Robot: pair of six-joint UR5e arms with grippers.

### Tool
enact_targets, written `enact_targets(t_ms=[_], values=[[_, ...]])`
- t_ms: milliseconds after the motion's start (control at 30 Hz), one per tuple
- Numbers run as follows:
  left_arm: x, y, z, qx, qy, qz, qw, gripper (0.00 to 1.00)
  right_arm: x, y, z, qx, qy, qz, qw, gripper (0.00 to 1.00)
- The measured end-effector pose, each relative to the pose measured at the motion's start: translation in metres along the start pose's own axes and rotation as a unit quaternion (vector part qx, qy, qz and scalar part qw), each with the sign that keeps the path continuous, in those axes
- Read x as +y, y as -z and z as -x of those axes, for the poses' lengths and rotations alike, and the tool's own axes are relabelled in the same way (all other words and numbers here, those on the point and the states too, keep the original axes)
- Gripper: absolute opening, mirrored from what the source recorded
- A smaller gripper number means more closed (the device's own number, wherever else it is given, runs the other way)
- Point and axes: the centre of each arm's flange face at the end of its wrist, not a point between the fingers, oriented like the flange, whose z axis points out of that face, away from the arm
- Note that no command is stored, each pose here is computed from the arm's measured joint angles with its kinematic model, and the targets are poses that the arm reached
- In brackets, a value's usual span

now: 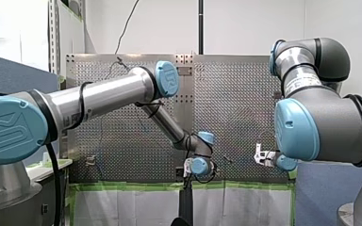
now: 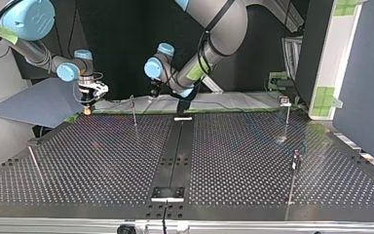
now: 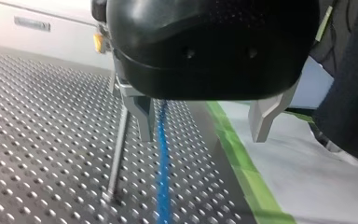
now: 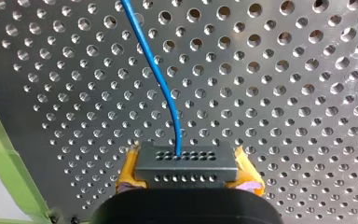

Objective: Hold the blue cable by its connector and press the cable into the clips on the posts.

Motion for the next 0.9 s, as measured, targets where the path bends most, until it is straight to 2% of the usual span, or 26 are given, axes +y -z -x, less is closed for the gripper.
enact_targets(t_ms=[233,500,733,900], values=[[0.0,0.009,0.028,-0.019,0.007,-0.004,0.9998,0.99,0.0,0.001,0.001,-0.003,-0.0006,0.0,1.0,0.0],[-0.005,0.024,0.039,-0.017,0.005,-0.017,0.9997,0.99,-0.001,0.001,0.001,-0.007,-0.0015,-0.001,1.0,0.0],[-0.027,0.034,0.037,-0.017,0.001,-0.047,0.9987,0.99,-0.001,0.002,0.002,-0.009,-0.0018,-0.001,1.0,0.0],[-0.042,0.039,0.037,-0.023,0.012,-0.068,0.9973,0.99,-0.001,0.002,0.002,-0.01,-0.002,-0.002,0.9999,0.0]])
